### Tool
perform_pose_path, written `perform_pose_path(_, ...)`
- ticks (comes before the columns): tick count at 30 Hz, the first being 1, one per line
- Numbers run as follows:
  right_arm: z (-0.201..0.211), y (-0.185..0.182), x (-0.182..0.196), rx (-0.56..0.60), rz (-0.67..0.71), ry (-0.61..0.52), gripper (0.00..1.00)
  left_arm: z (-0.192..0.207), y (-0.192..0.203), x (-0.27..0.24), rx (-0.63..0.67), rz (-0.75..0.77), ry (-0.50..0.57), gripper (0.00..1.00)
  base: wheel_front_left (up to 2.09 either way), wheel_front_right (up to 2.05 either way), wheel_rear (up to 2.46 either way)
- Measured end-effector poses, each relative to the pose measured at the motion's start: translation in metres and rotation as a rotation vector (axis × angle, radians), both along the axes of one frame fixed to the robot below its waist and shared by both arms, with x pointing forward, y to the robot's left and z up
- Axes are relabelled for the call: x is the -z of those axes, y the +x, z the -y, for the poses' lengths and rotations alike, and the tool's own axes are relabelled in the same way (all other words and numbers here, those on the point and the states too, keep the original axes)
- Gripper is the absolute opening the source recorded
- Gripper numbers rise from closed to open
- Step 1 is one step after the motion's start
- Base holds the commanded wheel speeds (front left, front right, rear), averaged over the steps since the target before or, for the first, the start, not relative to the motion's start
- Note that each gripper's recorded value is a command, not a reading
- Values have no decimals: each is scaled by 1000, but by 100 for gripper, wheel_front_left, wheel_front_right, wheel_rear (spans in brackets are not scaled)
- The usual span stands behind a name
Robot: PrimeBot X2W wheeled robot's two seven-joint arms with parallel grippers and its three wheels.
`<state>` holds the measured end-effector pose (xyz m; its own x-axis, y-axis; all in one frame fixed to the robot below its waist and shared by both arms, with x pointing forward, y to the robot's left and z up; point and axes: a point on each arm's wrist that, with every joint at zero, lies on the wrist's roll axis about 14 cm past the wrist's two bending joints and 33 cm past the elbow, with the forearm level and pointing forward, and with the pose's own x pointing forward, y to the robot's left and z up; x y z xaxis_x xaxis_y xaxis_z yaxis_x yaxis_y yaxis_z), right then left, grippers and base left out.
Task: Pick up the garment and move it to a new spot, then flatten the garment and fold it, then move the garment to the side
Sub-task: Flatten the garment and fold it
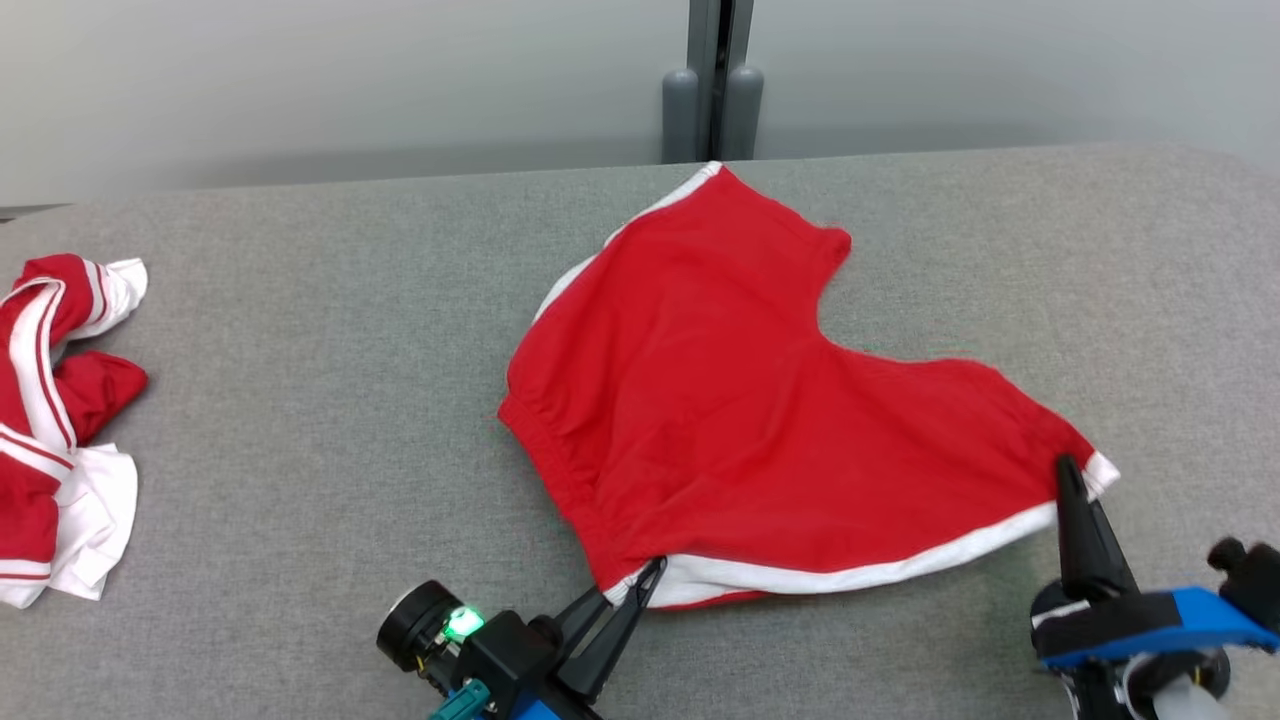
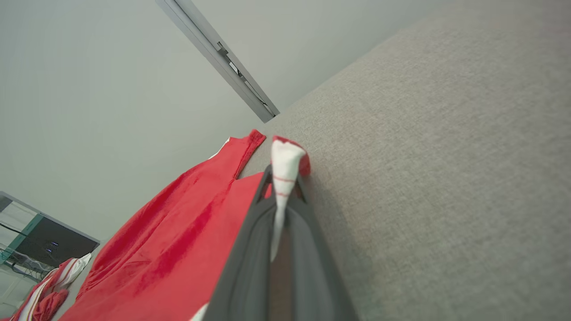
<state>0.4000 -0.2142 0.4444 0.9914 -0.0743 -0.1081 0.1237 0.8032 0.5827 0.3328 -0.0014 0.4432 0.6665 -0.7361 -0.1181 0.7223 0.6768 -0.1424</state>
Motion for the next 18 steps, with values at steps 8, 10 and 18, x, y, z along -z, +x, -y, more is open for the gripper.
perform_pose_path(8,10,-14,-13,35,17,15,0,-1,-2,-11,-1,32,-16,0,0,0,0)
perform_pose_path(10,9,-10,-19,28,27,6,0,-1,0,-12,-7,33,-21,0,0,0,0)
perform_pose_path(18,-1,36,-48,-27,83,-43,0,-6,19,-14,-46,43,-32,0,0,0,0)
